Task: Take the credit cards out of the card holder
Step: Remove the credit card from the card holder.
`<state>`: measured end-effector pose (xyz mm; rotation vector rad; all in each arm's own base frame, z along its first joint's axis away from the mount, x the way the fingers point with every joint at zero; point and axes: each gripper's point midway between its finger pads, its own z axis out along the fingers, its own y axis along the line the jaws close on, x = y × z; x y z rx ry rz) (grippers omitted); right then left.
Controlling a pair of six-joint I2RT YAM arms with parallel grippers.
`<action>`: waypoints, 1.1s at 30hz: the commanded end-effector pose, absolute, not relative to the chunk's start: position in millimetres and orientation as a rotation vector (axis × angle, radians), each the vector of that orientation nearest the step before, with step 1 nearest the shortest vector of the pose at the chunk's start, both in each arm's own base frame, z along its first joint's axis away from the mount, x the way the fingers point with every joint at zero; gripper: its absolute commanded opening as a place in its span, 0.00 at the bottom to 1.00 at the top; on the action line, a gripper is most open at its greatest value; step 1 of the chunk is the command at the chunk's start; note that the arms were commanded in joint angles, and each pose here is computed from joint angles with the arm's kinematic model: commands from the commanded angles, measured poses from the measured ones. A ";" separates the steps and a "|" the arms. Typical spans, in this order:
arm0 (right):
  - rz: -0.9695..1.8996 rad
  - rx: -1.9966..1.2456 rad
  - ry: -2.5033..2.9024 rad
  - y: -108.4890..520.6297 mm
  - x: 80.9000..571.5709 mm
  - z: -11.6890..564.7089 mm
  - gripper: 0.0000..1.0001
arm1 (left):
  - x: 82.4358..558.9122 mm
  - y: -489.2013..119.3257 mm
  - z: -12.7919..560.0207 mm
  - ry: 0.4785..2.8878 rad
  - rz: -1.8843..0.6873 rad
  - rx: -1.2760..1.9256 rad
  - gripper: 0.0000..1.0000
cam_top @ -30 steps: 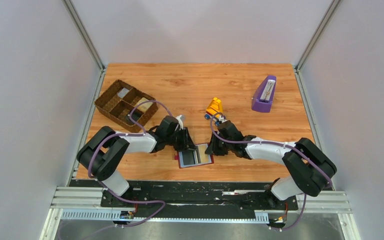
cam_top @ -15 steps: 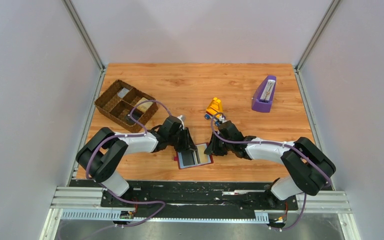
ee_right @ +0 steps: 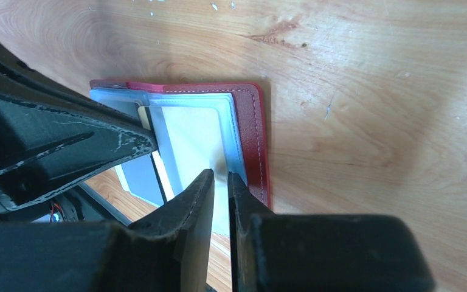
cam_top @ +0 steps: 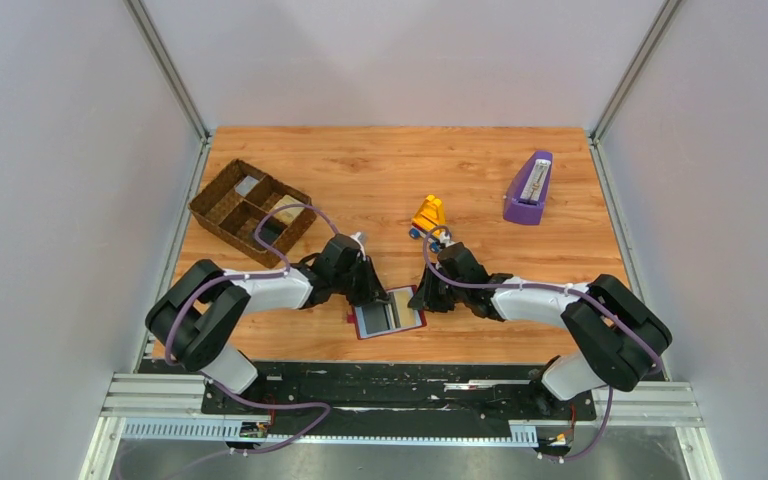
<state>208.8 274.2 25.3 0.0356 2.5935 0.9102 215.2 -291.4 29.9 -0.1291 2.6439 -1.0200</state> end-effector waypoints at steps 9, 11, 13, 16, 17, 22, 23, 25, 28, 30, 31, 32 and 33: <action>0.889 0.068 2.620 268.9 204.0 15.5 0.16 | 215.1 -299.4 73.2 2.519 -1.148 -0.118 0.00; 0.880 0.075 2.620 267.3 204.8 15.2 0.16 | 215.0 -292.8 66.3 2.548 -1.085 -0.126 0.00; 0.873 0.082 2.617 265.2 206.0 15.8 0.16 | 214.3 -287.0 61.4 2.572 -1.031 -0.118 0.00; 0.863 0.087 2.611 262.3 207.3 17.8 0.16 | 213.6 -278.7 59.2 2.594 -0.975 -0.109 0.00; 0.862 0.089 2.605 261.5 208.7 19.7 0.16 | 213.9 -277.0 59.7 2.594 -0.968 -0.099 0.00; 0.842 0.051 2.560 260.3 217.9 32.2 0.16 | 224.3 -266.7 76.0 2.547 -0.994 -0.106 0.00; 0.830 0.034 2.552 259.6 219.7 35.2 0.16 | 227.9 -265.9 80.9 2.532 -0.998 -0.101 0.00; 0.812 -0.016 2.526 258.8 223.5 42.7 0.17 | 232.1 -264.0 90.9 2.513 -0.991 -0.098 0.00; 0.811 -0.172 2.423 261.6 231.5 61.5 0.20 | 232.9 -261.7 101.2 2.507 -0.975 -0.086 0.00; 0.827 -0.258 2.299 265.4 240.5 81.6 0.22 | 233.6 -259.1 106.5 2.508 -0.956 -0.085 0.00; 0.832 -0.307 2.234 266.8 243.4 90.7 0.23 | 234.9 -257.4 109.4 2.509 -0.941 -0.091 0.00; 0.844 -0.353 2.166 268.1 244.7 100.5 0.23 | 235.2 -256.3 112.9 2.501 -0.937 -0.092 0.00; 0.851 -0.417 2.086 270.0 244.8 110.0 0.23 | 236.1 -253.6 114.0 2.503 -0.922 -0.104 0.00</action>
